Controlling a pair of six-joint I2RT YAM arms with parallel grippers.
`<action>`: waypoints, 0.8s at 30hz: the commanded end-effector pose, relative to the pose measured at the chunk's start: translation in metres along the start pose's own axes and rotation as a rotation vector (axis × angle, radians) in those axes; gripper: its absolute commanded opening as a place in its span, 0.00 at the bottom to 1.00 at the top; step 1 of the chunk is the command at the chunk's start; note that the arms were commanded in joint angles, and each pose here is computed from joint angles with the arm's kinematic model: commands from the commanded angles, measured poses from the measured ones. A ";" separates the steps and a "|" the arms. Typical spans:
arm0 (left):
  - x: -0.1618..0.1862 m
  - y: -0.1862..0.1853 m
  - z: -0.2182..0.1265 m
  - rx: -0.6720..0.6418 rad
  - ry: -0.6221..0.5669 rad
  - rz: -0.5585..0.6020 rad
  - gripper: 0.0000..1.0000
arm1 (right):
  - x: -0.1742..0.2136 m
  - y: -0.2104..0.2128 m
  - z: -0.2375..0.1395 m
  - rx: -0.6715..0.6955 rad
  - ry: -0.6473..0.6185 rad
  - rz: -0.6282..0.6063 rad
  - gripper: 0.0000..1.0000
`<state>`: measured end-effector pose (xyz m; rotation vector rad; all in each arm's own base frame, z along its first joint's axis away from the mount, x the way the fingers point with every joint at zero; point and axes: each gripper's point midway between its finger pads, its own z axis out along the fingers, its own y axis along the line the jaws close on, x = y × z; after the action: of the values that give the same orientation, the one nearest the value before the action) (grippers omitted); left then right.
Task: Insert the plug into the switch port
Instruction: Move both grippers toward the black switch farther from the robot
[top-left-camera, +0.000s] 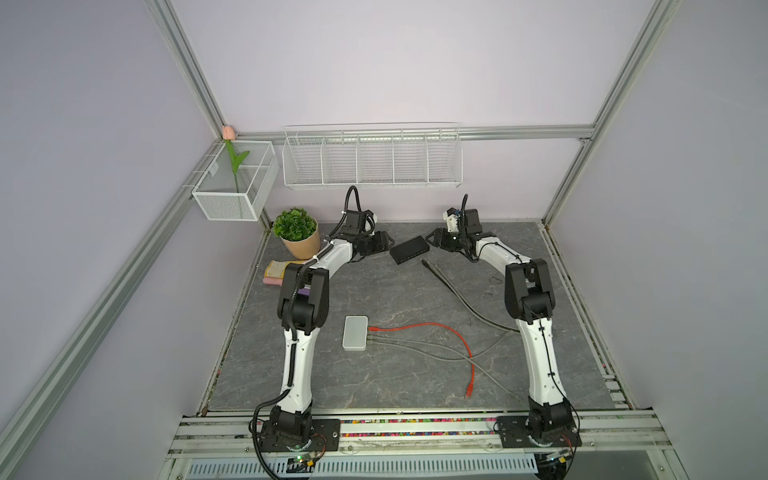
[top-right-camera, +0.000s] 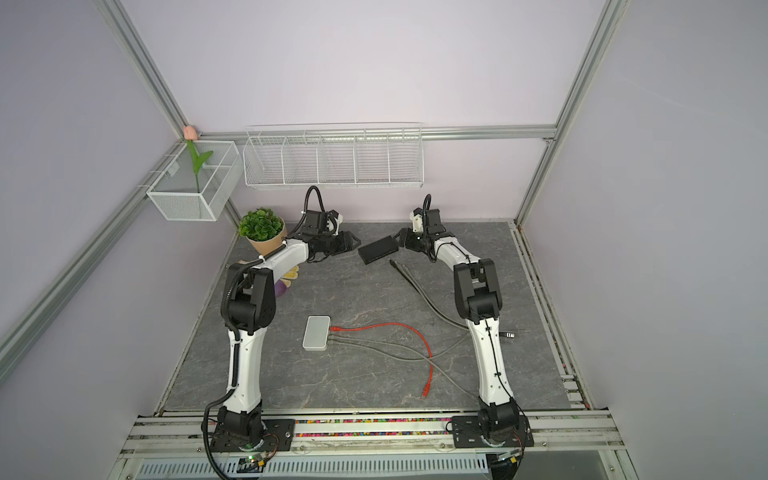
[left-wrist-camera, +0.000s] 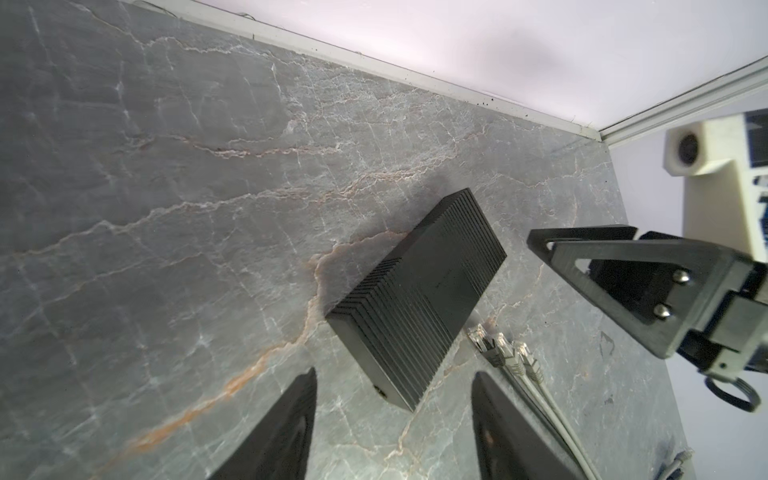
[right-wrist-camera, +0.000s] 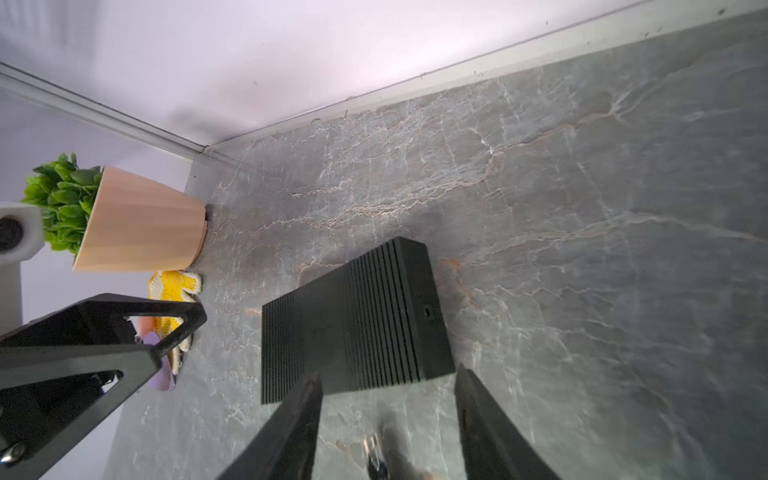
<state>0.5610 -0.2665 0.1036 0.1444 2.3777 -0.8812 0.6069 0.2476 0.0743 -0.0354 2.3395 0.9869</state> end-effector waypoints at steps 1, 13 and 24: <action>0.003 0.004 0.010 0.009 0.047 0.003 0.59 | -0.017 0.013 0.007 -0.078 -0.017 0.051 0.64; 0.009 0.011 0.038 0.037 0.109 -0.028 0.59 | -0.009 0.014 0.045 -0.123 0.032 0.082 0.63; 0.040 0.007 0.038 0.054 0.162 -0.044 0.57 | 0.034 0.035 0.058 -0.151 0.121 0.067 0.53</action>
<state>0.5634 -0.2824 0.0479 0.1616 2.5073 -0.9628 0.6163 0.3036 0.0439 -0.0444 2.3599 1.1862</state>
